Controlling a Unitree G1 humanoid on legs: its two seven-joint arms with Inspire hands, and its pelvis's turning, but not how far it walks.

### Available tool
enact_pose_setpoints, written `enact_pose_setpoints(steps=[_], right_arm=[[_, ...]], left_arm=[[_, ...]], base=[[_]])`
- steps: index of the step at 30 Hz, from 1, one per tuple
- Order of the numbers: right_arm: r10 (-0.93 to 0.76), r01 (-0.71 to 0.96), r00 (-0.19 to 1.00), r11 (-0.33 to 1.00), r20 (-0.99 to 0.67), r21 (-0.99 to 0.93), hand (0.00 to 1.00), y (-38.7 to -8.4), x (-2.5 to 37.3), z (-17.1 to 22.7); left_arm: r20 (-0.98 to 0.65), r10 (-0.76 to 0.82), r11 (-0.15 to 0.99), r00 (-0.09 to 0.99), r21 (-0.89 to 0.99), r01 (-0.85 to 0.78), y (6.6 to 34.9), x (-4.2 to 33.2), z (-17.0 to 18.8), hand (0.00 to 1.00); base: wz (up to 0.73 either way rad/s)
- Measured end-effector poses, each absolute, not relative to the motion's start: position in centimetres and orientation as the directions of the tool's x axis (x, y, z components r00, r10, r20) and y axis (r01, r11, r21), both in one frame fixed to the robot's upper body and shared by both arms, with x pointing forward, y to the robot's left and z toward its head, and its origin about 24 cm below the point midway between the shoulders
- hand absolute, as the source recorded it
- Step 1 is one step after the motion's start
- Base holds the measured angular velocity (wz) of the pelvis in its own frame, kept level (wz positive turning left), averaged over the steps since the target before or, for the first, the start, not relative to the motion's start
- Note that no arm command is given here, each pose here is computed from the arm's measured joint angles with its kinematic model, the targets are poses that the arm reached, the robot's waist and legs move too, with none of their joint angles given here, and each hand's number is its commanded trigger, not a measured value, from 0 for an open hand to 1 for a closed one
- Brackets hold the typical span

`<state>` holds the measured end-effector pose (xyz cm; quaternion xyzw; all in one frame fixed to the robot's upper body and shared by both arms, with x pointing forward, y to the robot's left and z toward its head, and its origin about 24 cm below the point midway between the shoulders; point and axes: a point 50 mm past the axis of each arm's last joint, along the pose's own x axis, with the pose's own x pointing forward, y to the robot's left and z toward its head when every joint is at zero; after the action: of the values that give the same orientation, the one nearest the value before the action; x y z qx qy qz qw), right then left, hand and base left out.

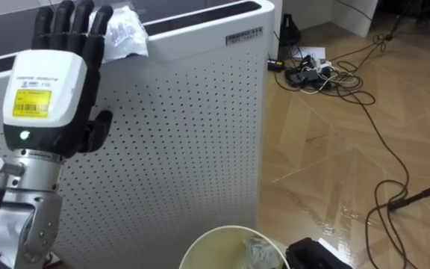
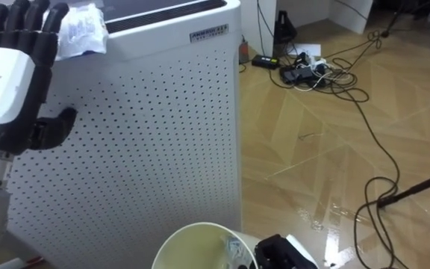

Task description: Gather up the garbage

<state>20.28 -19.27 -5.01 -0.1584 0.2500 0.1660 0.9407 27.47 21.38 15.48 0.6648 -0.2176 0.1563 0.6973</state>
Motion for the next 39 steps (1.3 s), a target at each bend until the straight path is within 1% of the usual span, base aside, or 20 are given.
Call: enact_pose_setpoints(steps=[1,2,5,8,13,20,22,27,32,35,39], right_arm=[[0.232,-0.391,0.817,0.896,-0.527,-0.212,1.0,-19.3,20.3,-5.0],[0.232,-0.391,0.816,0.896,-0.529,-0.211,1.0,-19.3,20.3,-5.1],[0.23,-0.391,0.811,0.897,-0.538,-0.208,1.0,-19.3,20.2,-5.1],[0.224,-0.391,0.801,0.898,-0.555,-0.203,1.0,-19.4,20.1,-5.3],[0.221,-0.395,0.788,0.898,-0.574,-0.196,1.0,-19.6,20.0,-5.5],[0.22,-0.403,0.765,0.897,-0.605,-0.183,1.0,-19.8,19.7,-6.0],[0.218,-0.402,0.765,0.897,-0.606,-0.186,1.0,-19.9,19.7,-5.9],[0.217,-0.401,0.766,0.897,-0.605,-0.187,1.0,-19.9,19.7,-5.9],[0.212,-0.395,0.77,0.899,-0.602,-0.188,1.0,-20.0,19.8,-5.8],[0.205,-0.382,0.781,0.904,-0.59,-0.192,1.0,-19.9,20.1,-5.7],[0.21,-0.381,0.785,0.906,-0.583,-0.186,1.0,-19.7,20.2,-5.6]], left_arm=[[0.49,-0.062,0.07,0.87,0.871,-0.486,21.5,27.6,15.2,0.85],[0.479,-0.054,0.075,0.876,0.877,-0.475,21.6,27.6,15.0,1.0],[0.455,-0.032,0.073,0.89,0.889,-0.452,21.9,27.9,14.8,1.0],[0.466,-0.023,0.073,0.885,0.883,-0.463,22.0,28.9,15.4,1.0],[0.5,-0.003,0.129,0.866,0.859,-0.495,22.0,29.7,16.7,1.0],[0.51,0.004,0.146,0.86,0.851,-0.505,22.0,30.3,17.3,1.0],[0.523,0.018,0.175,0.852,0.837,-0.518,22.2,30.3,17.6,1.0],[0.548,0.025,0.177,0.836,0.821,-0.543,22.3,30.3,17.9,1.0],[0.567,0.032,0.208,0.823,0.802,-0.561,22.3,30.2,18.2,1.0],[0.582,0.039,0.236,0.812,0.784,-0.574,22.0,29.7,18.6,1.0],[0.607,0.012,0.276,0.795,0.762,-0.586,21.3,28.5,19.4,1.0]], base=[[0.0],[0.04],[0.0],[-0.01],[0.02],[0.0],[-0.03],[-0.02],[0.0],[0.0],[0.07]])
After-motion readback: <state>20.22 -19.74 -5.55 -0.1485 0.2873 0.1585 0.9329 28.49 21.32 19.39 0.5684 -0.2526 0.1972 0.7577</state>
